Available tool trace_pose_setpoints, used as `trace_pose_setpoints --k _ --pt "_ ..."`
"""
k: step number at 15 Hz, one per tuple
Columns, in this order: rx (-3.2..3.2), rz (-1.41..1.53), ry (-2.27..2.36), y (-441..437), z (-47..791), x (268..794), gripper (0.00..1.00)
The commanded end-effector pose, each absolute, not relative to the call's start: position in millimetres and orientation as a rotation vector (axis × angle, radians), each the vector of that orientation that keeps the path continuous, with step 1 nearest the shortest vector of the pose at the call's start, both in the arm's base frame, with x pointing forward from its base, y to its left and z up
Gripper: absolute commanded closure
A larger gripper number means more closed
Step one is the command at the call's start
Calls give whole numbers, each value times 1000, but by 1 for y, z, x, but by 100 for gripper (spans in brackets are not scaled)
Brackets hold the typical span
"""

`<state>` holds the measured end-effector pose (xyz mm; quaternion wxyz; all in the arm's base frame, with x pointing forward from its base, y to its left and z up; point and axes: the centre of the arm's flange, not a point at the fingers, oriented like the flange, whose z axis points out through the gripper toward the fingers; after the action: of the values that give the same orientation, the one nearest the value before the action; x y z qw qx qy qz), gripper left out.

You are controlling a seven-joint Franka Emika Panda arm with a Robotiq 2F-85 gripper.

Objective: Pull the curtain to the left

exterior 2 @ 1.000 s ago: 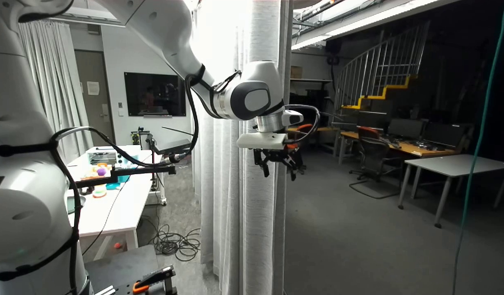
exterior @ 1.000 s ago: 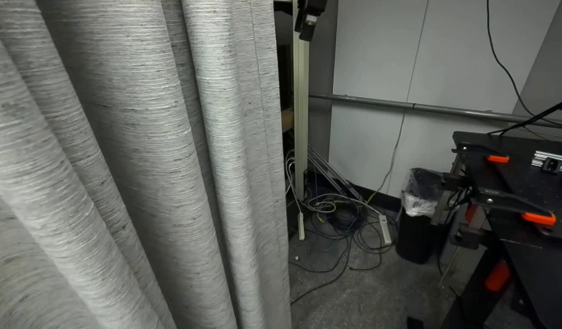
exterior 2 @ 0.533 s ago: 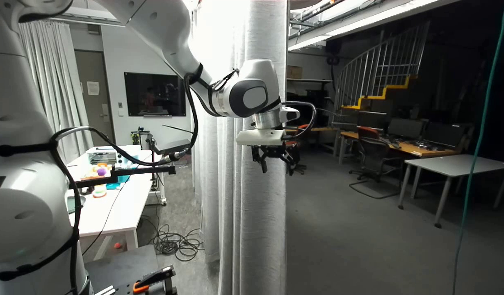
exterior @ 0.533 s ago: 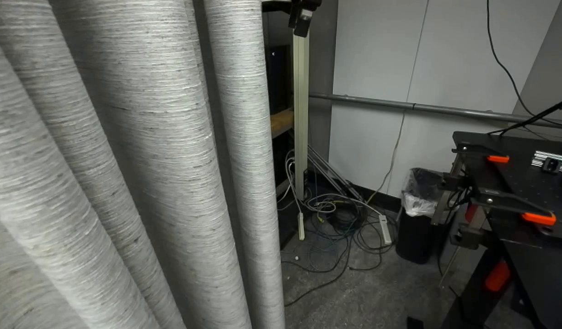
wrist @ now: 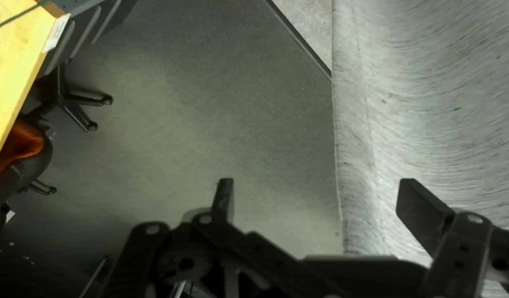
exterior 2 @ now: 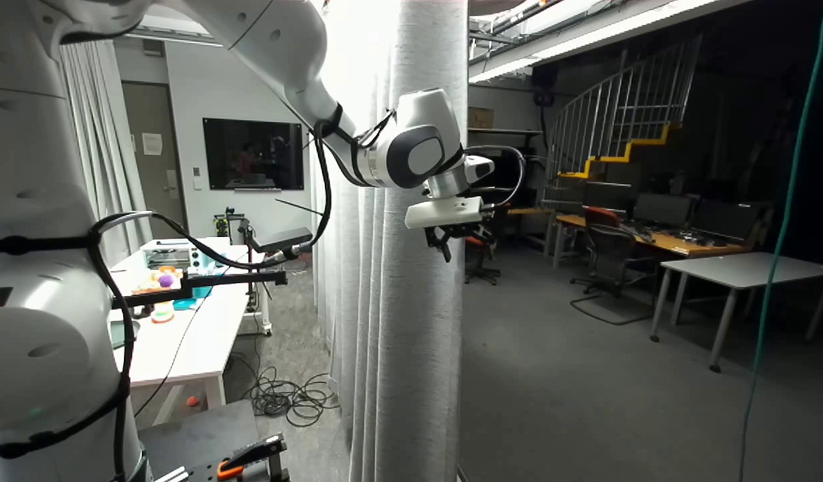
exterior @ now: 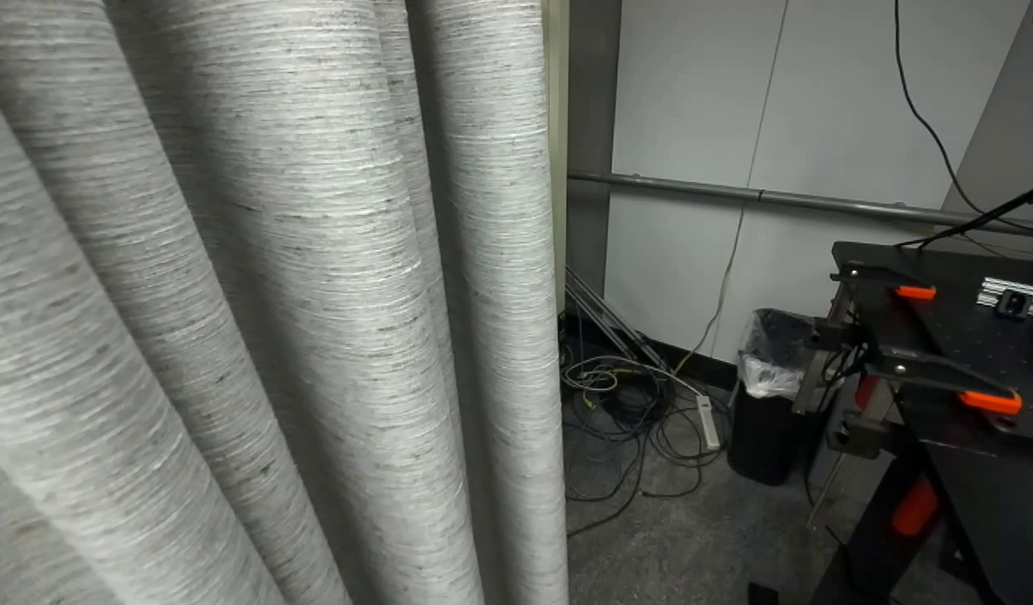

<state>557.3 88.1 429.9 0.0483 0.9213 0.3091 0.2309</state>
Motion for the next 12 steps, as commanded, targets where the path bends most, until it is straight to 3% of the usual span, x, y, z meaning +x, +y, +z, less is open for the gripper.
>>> trace_pose_setpoints --k 1,12 --pt "2794 788 998 82 427 583 0" --pt "2900 958 1104 94 434 572 0"
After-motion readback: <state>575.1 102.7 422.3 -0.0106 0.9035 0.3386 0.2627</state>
